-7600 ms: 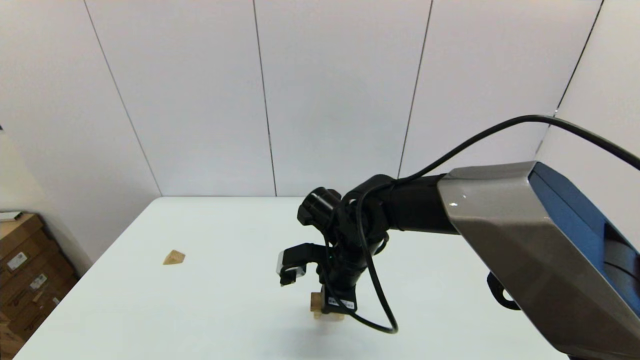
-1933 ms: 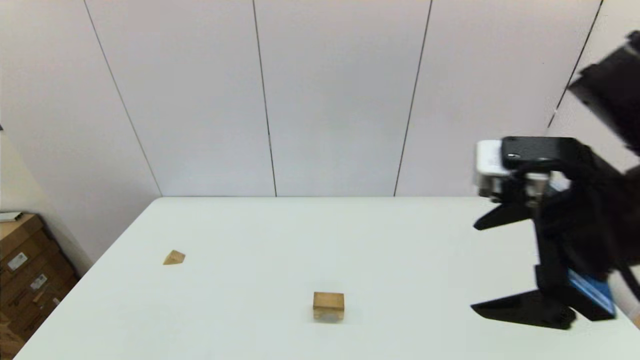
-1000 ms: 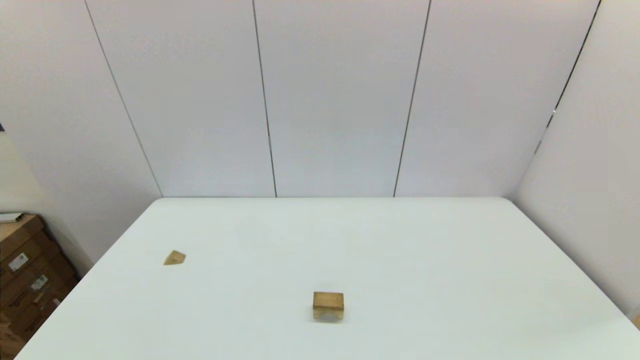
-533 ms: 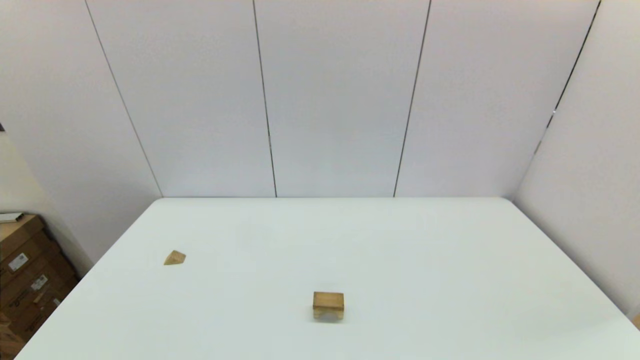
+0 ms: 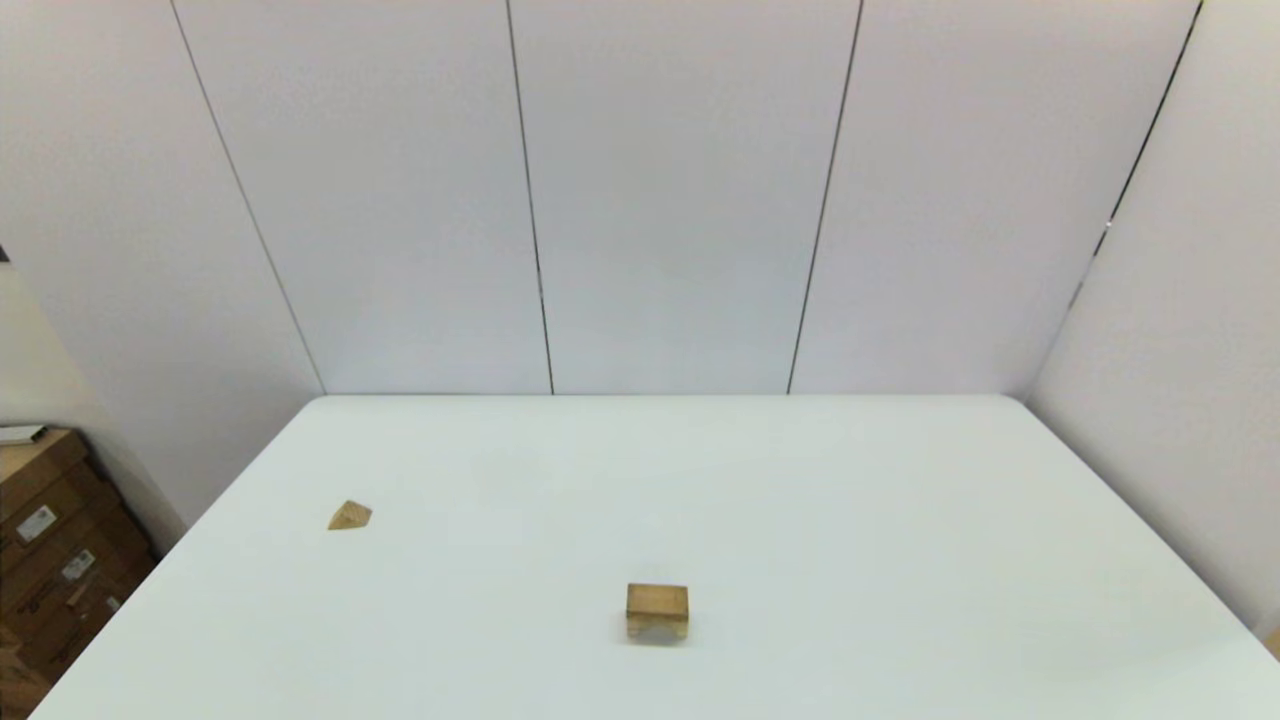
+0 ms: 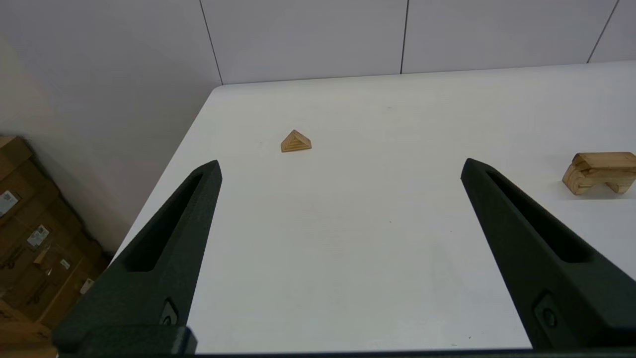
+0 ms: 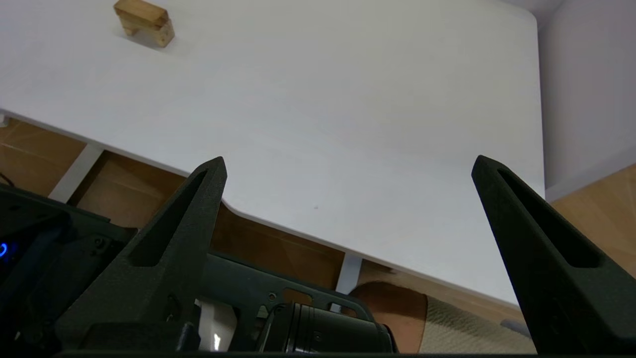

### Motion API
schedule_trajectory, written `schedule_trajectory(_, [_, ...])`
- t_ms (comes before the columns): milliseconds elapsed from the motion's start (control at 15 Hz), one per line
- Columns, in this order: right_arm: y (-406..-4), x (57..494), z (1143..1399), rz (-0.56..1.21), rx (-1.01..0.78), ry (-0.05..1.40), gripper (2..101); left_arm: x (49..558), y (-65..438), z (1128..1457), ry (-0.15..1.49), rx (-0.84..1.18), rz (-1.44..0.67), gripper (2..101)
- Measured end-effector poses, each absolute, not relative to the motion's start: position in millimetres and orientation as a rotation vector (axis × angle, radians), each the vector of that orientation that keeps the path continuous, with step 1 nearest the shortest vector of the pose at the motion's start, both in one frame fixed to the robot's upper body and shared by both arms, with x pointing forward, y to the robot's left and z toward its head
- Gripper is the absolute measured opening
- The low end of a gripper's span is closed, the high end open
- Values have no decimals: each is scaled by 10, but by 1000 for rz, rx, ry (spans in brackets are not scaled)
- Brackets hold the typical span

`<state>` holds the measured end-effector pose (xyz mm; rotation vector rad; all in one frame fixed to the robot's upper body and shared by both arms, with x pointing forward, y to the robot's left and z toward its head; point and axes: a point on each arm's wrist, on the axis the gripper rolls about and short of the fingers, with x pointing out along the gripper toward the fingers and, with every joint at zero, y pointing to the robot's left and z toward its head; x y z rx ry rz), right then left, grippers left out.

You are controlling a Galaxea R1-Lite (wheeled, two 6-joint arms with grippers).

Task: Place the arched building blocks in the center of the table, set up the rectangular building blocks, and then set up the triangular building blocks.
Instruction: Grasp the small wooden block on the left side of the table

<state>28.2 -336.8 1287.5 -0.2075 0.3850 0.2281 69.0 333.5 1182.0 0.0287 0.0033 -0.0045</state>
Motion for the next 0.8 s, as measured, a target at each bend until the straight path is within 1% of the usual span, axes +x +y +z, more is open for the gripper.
schedule_trajectory(200, [-3358,262,12730,213,-203,395,973,690,3335,11819,4,29,-5,978])
schedule_trajectory(400, [-3339,198,12543,204,-199,355,973,690,3335,11820,3,29,-5,978])
schedule_trajectory(600, [-3331,207,12320,189,-191,271,973,690,3335,11819,4,29,-5,978])
schedule_trajectory(800, [-3330,348,12210,172,-140,148,974,690,3335,11820,3,29,-5,978])
